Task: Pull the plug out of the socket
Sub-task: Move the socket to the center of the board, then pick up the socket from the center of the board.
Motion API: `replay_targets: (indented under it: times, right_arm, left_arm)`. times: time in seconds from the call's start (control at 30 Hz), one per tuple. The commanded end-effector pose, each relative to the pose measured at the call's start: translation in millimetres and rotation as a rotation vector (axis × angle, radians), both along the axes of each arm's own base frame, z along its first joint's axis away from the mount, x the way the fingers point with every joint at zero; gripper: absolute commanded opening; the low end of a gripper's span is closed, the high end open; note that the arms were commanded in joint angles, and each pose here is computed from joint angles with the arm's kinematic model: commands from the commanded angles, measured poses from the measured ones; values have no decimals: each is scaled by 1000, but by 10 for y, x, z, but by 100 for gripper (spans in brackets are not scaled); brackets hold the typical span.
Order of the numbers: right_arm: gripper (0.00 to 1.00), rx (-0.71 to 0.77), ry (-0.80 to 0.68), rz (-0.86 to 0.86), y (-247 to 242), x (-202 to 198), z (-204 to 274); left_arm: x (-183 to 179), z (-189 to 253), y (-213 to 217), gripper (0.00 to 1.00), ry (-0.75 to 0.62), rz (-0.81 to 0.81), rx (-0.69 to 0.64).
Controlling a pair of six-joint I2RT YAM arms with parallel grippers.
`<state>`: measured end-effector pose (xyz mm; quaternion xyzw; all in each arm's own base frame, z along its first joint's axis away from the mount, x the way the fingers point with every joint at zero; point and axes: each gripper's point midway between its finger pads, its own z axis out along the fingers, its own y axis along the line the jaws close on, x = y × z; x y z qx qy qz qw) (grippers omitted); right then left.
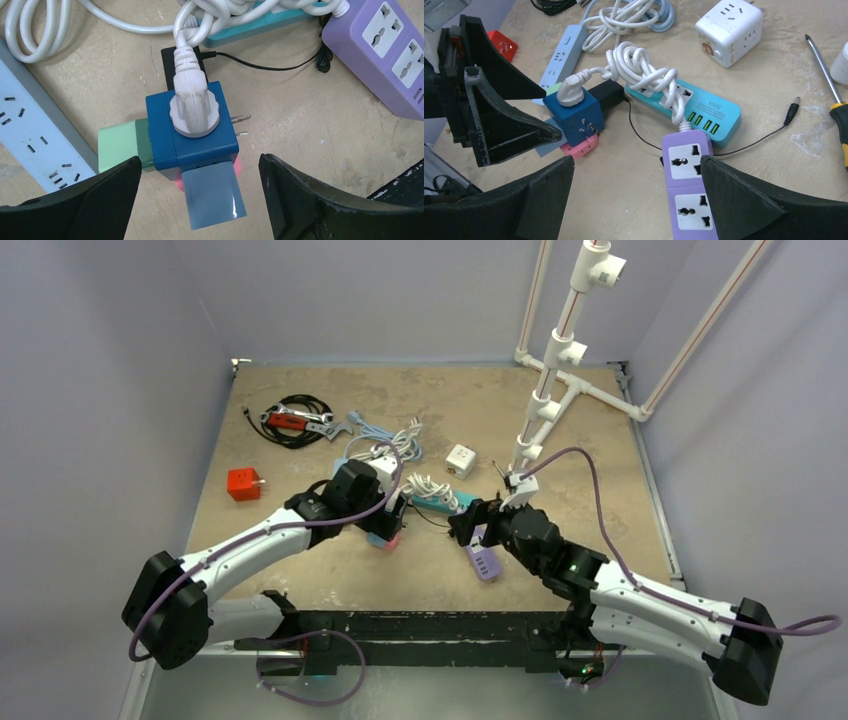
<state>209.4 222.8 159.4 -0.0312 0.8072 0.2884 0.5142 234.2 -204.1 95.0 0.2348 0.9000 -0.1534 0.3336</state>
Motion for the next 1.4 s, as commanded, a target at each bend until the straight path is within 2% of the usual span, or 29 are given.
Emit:
replay_targets:
  times: [0.0, 0.17, 0.33, 0.5, 0.77, 1.13, 1.37]
  right_arm:
    - [98, 13, -63, 52, 200, 87, 258]
    - [94, 141, -31, 105, 557, 133, 437]
    - [90, 217, 38, 130, 902, 229, 398]
    - [79, 278, 94, 188, 1217, 254, 316]
    - [79, 262, 134, 121, 1443, 510, 54]
    - [78, 238, 180, 74, 1731, 747, -228]
    - [78, 211, 233, 33, 1752, 792, -524]
  left_arm:
    - [89, 110, -70, 86, -31, 17, -32]
    - [142, 149, -54, 83, -55, 24, -21]
    - [133, 428, 24, 86, -134, 79, -92]
    - [196, 612, 280, 89, -202, 173, -96]
    - [527, 912, 832, 93, -285, 391, -209]
    - [545, 803, 752, 94, -230, 356, -217]
    - [527, 868, 766, 94, -250, 347, -217]
